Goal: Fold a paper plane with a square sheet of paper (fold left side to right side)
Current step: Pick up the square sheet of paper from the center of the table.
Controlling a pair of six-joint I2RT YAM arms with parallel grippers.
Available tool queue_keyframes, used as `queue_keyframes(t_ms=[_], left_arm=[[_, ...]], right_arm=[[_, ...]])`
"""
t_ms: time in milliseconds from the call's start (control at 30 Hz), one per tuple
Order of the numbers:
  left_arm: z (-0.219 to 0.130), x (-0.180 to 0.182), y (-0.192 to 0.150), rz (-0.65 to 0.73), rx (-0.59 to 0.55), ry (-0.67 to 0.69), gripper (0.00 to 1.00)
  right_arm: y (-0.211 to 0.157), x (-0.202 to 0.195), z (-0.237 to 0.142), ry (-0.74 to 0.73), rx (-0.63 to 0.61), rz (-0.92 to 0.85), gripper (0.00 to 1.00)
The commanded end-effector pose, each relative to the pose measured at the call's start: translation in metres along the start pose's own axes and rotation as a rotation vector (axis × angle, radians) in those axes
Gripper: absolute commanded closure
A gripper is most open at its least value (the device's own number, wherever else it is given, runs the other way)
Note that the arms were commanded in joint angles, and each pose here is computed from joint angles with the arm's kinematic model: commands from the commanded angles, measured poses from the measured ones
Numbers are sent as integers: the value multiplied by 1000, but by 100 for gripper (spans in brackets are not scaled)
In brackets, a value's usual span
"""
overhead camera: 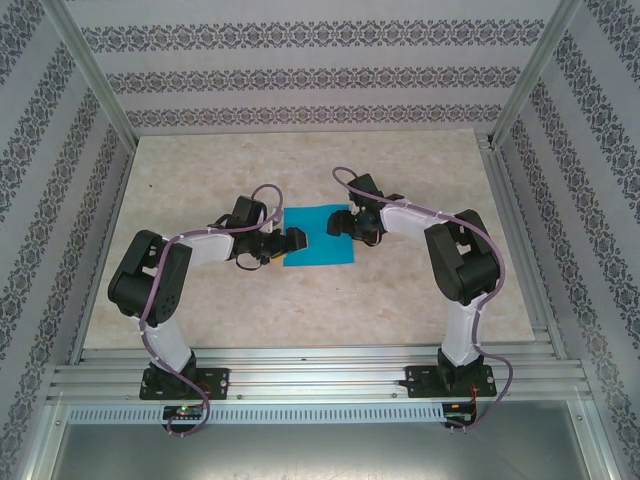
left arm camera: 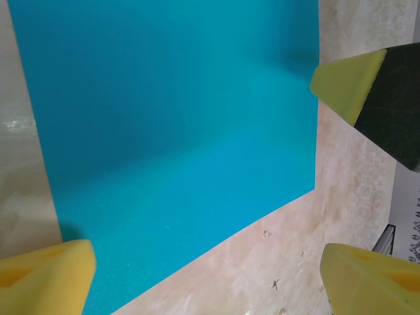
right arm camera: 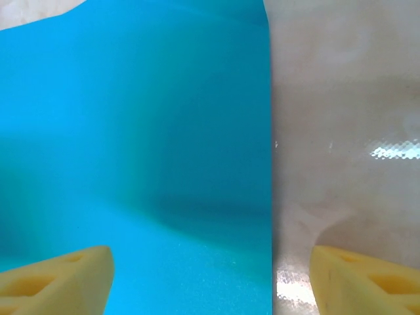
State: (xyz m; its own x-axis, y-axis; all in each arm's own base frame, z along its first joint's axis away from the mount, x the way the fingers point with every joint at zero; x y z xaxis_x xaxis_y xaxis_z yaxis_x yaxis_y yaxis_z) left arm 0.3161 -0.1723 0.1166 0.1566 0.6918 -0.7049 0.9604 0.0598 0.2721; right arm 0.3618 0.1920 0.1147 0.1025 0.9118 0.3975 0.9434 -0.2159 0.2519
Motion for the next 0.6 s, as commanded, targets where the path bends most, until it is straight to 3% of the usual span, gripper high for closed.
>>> queue_keyframes(t_ms=[0, 267, 567], left_arm=[[11, 1, -2, 8, 23, 15, 10], [12, 3, -3, 7, 31, 39, 10], [15, 5, -4, 7, 39, 54, 10]], right_arm=[[-11, 4, 12, 100, 61, 37, 24], [-11, 14, 4, 223, 51, 76, 32], [-9, 20, -3, 257, 32, 69, 39]])
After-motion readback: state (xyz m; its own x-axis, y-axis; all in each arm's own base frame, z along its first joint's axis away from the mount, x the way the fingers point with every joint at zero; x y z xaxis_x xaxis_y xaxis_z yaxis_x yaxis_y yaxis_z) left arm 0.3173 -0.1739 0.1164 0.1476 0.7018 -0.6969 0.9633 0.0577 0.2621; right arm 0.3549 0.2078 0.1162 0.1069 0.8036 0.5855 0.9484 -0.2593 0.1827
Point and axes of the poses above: each hand's point on the last joint's axis, 136 mm out from that joint toward the fingers, its own z axis out along the fingers, its own x axis along the line the jaws close on, y = z × x, the point moved 10 cm from there along -z, back along the fingers, and after that the axes turned 7 degrees about z, right-handed, at the moved point
